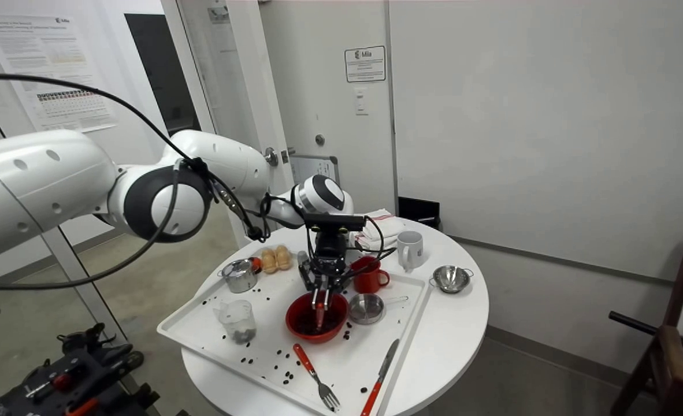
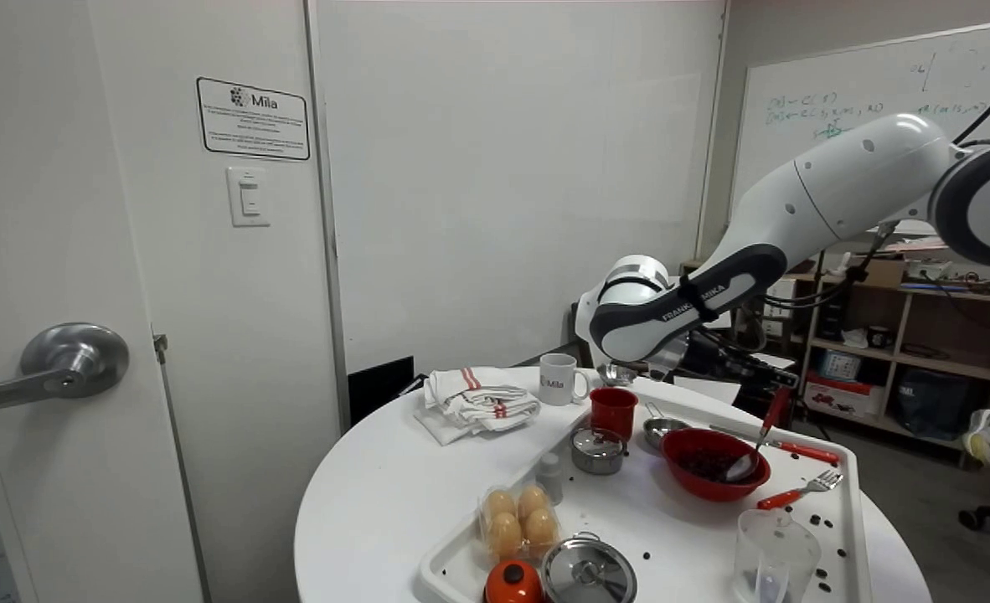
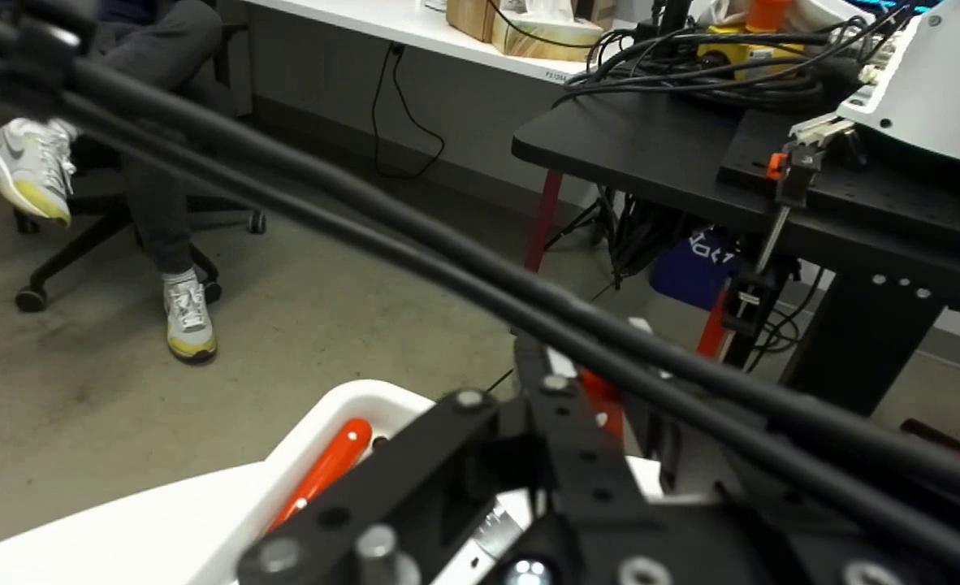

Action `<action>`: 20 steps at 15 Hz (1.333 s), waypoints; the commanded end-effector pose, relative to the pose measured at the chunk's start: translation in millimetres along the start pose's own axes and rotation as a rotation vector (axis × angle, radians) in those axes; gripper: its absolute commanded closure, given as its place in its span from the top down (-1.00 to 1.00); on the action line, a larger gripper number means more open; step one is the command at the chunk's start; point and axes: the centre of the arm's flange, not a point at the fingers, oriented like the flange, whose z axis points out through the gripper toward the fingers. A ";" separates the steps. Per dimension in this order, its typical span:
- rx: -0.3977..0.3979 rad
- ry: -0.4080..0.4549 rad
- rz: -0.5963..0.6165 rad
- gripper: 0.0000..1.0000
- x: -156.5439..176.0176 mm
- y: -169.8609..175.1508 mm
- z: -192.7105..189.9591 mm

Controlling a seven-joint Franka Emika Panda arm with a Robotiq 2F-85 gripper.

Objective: Take the spoon and use it to stir the contents in the orange bowl then place the spoon on the table

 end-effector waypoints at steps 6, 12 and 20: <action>-0.072 -0.029 0.128 -0.85 3.2 -8.0 -29.2; -0.233 -0.030 0.176 -0.85 7.7 -35.7 -75.7; -0.354 0.034 0.090 -0.85 26.5 -74.4 -87.4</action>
